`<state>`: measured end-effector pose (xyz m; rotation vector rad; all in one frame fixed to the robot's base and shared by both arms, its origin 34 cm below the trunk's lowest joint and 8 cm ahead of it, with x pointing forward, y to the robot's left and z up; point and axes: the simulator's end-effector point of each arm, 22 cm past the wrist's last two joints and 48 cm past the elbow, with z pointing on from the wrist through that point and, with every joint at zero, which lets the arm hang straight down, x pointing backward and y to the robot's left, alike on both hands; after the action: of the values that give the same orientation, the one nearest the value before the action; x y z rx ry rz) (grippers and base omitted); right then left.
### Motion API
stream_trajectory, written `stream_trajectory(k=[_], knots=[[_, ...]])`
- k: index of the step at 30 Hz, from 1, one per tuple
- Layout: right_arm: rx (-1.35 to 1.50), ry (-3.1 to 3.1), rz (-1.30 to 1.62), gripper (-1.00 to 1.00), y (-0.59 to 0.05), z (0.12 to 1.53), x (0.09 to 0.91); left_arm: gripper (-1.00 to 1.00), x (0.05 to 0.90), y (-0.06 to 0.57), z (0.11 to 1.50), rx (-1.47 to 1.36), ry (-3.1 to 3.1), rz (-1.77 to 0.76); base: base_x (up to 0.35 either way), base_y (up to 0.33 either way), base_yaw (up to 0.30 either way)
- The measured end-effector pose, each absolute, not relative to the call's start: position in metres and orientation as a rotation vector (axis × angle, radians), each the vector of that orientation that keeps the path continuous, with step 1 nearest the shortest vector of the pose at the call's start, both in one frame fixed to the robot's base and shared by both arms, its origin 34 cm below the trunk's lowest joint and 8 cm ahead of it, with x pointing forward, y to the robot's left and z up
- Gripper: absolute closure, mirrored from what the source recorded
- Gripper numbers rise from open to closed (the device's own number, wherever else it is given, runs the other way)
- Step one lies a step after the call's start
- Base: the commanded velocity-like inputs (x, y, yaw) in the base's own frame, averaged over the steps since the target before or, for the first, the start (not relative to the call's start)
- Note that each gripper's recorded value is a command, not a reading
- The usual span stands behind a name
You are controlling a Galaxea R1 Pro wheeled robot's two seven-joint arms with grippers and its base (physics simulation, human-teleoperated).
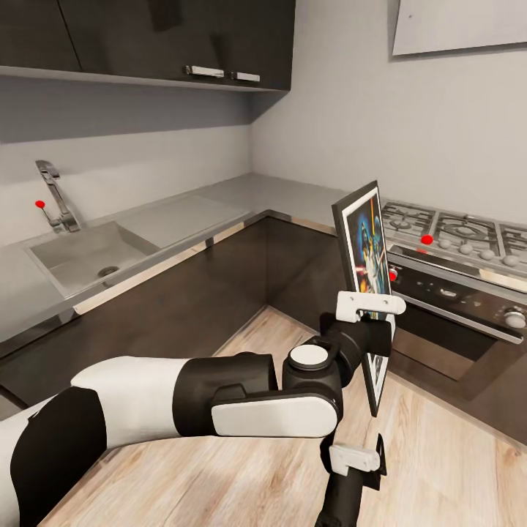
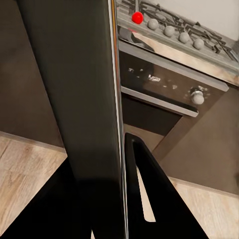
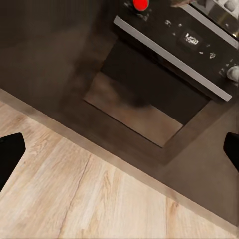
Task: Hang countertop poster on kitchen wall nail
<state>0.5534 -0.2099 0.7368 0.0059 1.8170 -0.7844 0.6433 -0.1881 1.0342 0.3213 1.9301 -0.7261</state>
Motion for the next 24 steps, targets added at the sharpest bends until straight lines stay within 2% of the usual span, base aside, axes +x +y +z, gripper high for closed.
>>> stream_trajectory(k=[24], knots=[[0.043,1.699,-0.943,-1.00,-0.229,0.762,0.541,1.00,0.643,-0.188,1.033,0.324,1.932,-0.723,0.000,0.000,0.000]])
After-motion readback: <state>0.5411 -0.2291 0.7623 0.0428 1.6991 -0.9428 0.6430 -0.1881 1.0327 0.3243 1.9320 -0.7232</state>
